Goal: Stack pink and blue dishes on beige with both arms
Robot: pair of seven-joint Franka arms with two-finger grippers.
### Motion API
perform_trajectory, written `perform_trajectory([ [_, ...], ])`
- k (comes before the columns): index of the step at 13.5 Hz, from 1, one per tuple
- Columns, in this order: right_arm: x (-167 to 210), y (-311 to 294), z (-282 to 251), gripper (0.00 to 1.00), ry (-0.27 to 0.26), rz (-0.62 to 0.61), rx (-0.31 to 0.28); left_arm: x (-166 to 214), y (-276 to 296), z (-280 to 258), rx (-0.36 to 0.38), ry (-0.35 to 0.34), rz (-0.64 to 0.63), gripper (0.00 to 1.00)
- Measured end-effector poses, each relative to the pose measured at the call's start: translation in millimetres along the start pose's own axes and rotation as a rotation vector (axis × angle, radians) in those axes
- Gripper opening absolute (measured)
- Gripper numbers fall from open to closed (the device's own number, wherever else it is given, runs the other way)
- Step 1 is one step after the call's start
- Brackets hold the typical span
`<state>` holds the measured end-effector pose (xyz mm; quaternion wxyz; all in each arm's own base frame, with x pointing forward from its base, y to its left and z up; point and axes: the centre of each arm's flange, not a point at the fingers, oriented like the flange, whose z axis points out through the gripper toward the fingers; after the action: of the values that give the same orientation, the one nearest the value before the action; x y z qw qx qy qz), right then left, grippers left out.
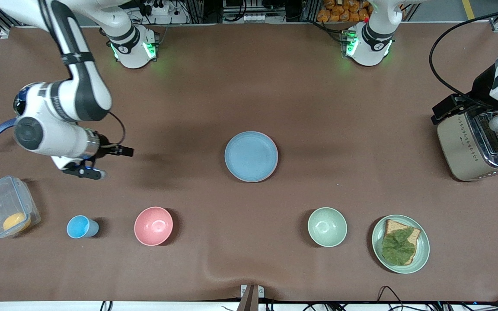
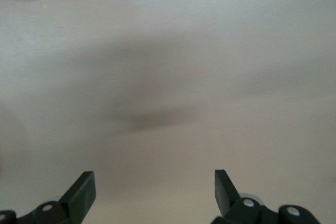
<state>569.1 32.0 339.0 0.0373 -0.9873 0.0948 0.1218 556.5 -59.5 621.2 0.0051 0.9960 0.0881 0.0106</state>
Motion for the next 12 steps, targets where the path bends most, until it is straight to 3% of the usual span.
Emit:
perform_trajectory([
  [5, 1.0, 70.6, -29.7, 1.00, 0.036, -0.086, 0.014, 0.0, 0.2, 0.0, 0.000, 0.000, 0.000, 1.00],
  [9, -18.5, 67.2, -81.1, 1.00, 0.091, -0.138, 0.009, 0.0, 0.1, 0.0, 0.000, 0.000, 0.000, 1.00],
  [12, -35.8, 60.4, -142.7, 1.00, 0.092, -0.154, 0.012, 0.1, -0.4, 0.1, 0.000, 0.000, -0.001, 1.00],
])
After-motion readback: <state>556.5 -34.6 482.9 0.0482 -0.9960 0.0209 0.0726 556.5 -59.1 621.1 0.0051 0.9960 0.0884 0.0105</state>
